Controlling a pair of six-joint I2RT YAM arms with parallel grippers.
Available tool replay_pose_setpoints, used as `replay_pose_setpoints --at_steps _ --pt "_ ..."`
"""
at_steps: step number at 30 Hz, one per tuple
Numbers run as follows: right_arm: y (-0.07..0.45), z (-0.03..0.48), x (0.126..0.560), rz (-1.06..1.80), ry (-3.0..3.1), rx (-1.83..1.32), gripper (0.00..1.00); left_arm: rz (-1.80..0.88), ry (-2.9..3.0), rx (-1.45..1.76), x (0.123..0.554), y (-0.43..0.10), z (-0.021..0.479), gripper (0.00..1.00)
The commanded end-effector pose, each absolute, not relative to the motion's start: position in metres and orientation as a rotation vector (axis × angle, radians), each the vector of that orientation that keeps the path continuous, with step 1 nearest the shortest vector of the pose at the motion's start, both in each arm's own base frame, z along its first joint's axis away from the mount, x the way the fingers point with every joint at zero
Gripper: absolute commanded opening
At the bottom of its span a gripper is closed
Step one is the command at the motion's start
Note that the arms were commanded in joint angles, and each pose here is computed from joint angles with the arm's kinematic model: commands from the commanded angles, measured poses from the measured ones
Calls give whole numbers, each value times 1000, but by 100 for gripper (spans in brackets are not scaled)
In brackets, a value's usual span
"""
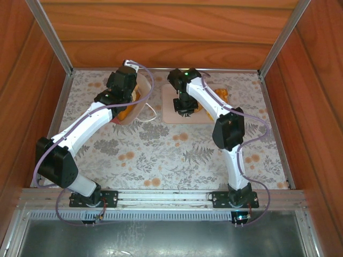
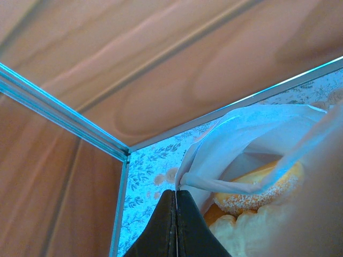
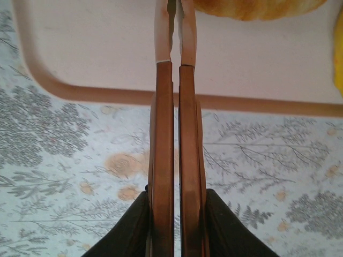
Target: Take the fake bread out of the paper bag
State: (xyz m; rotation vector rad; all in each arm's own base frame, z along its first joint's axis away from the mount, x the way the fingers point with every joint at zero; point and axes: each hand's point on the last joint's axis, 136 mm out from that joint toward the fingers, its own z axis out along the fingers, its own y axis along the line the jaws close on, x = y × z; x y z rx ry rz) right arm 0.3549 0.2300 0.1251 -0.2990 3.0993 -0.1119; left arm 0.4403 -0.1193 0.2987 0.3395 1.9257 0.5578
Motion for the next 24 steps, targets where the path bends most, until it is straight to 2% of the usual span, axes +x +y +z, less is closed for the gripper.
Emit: replay_pose_setpoints --at_steps 1,24 --pt "207 142 343 -208 3104 -267 26 517 1874 264 442 -116 323 0" --pt "190 139 334 -279 3125 -267 29 499 1872 264 442 -117 326 0"
